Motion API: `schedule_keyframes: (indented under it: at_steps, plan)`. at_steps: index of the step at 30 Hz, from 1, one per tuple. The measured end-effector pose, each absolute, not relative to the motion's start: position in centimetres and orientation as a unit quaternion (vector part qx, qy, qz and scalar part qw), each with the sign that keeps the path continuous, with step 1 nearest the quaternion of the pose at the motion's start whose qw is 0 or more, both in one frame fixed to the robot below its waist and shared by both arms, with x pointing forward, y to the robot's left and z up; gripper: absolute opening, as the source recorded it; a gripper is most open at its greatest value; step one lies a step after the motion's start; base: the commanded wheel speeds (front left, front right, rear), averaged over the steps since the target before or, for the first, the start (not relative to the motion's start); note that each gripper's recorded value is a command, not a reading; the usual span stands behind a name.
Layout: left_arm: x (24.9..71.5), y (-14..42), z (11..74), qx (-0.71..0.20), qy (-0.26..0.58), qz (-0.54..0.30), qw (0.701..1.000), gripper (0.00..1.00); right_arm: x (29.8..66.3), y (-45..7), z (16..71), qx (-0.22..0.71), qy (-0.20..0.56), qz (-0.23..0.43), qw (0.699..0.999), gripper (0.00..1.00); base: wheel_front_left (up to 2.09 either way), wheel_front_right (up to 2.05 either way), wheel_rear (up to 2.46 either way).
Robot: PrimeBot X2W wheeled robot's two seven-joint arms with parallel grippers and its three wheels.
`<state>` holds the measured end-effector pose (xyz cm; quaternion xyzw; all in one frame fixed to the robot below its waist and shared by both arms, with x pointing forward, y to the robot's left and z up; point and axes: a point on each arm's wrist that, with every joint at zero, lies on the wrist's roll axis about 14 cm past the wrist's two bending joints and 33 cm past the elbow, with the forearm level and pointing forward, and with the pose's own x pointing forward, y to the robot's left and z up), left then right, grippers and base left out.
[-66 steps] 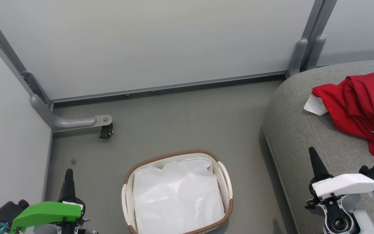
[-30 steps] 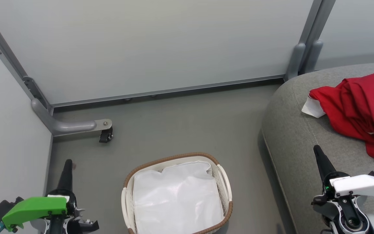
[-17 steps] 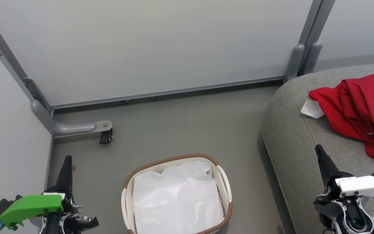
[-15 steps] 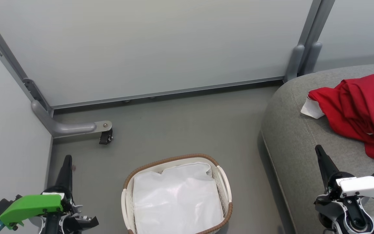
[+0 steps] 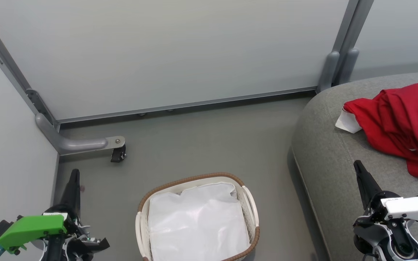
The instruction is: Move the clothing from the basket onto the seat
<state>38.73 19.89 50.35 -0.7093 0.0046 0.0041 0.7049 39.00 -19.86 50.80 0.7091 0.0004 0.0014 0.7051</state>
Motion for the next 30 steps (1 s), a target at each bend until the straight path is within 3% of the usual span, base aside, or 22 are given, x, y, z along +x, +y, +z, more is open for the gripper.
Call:
schedule_keyframes:
  at_steps: [30]
  plan:
    - [38.74, 19.88, 50.39, -0.709, 0.004, 0.004, 0.705, 0.00, 39.00, -19.87, 50.80, 0.709, 0.000, 0.001, 0.705, 0.00, 0.00, 0.00, 0.00]
